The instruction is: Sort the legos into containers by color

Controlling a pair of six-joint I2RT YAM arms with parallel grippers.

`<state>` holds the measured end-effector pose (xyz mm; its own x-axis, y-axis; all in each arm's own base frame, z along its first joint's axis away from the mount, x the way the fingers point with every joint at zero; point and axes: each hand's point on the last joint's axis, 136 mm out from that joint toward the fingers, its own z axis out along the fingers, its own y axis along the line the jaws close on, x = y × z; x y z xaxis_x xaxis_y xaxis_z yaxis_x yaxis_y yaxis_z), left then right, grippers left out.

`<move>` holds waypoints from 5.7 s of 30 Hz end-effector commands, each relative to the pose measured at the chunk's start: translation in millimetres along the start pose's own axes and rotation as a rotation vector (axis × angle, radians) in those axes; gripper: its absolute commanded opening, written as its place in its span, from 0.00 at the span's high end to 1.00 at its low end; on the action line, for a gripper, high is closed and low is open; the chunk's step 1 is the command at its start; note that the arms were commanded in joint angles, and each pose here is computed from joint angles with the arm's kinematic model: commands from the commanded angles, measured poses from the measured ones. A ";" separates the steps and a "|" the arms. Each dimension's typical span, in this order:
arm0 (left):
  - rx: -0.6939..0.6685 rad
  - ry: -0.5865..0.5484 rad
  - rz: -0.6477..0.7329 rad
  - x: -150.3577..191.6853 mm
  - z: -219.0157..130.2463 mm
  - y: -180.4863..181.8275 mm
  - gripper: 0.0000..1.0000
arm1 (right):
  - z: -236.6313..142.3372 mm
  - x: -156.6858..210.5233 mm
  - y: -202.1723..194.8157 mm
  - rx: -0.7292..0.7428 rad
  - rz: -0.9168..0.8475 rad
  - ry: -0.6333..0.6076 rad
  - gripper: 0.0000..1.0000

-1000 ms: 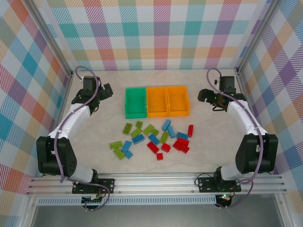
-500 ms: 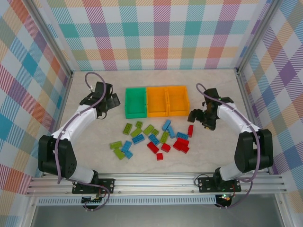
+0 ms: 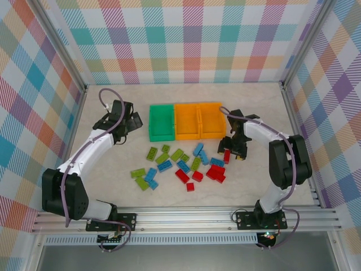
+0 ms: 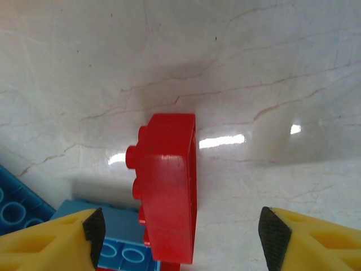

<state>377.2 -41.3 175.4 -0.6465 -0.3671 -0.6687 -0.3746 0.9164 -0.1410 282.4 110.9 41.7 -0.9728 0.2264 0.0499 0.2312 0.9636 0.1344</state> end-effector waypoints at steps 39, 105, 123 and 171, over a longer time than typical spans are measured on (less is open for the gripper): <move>-0.012 -0.061 0.015 -4.4 -13.1 6.9 0.00 | -75.6 -54.0 55.0 -0.097 -0.088 -0.239 0.85; 0.236 0.417 0.362 219.4 -61.5 -105.2 0.00 | -25.7 75.0 41.0 -0.133 0.007 0.028 0.18; 0.227 0.357 0.369 212.7 -72.8 -67.8 0.00 | 12.5 82.2 30.2 0.032 0.020 0.039 0.18; 0.139 0.420 0.462 217.0 -34.2 -20.8 0.09 | -91.9 -88.4 83.1 -0.056 -0.042 -0.194 0.45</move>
<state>220.1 -145.3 63.1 -0.9346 -0.0073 -0.3556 0.0123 0.9985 -0.0530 381.8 145.8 141.4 -0.9360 0.2925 -0.1958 0.2623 0.9506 0.1660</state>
